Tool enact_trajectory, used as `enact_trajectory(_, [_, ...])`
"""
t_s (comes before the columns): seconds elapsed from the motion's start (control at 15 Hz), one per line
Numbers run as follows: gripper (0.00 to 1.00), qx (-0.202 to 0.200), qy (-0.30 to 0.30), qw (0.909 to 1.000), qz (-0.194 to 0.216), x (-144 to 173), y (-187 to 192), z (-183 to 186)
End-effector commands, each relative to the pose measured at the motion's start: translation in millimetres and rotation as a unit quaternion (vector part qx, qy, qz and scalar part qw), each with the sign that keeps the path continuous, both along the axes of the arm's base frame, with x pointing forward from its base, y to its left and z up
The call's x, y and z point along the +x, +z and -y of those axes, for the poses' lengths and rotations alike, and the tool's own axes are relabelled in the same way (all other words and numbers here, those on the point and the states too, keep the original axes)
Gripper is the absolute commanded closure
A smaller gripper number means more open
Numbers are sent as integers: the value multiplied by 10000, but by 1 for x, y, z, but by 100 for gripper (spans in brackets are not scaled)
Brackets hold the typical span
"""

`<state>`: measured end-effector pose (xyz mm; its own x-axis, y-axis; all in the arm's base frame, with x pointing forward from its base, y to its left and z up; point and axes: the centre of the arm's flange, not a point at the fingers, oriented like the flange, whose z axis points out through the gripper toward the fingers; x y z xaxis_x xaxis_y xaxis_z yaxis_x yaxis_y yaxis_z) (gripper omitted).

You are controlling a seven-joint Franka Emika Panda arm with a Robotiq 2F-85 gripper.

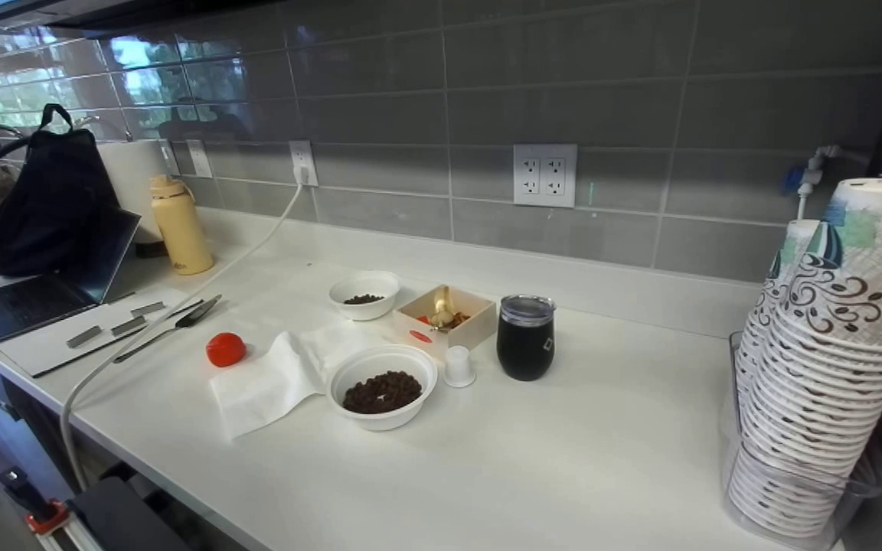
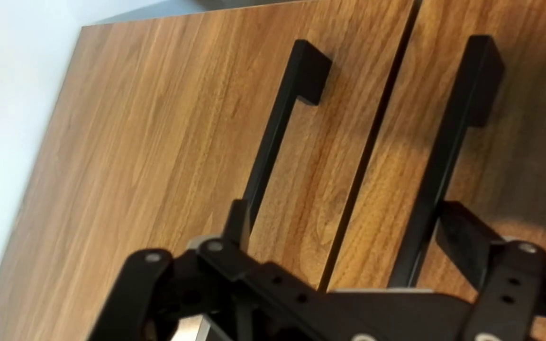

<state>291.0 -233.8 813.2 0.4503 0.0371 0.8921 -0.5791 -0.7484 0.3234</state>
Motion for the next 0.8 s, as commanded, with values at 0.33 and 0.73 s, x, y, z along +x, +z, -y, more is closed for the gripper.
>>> enact_trajectory(0.33, [0, 88, -116, 9996, 229, -47, -9, 13])
enact_trajectory(0.73, [0, 145, -481, 9982, 335, -107, -16, 15])
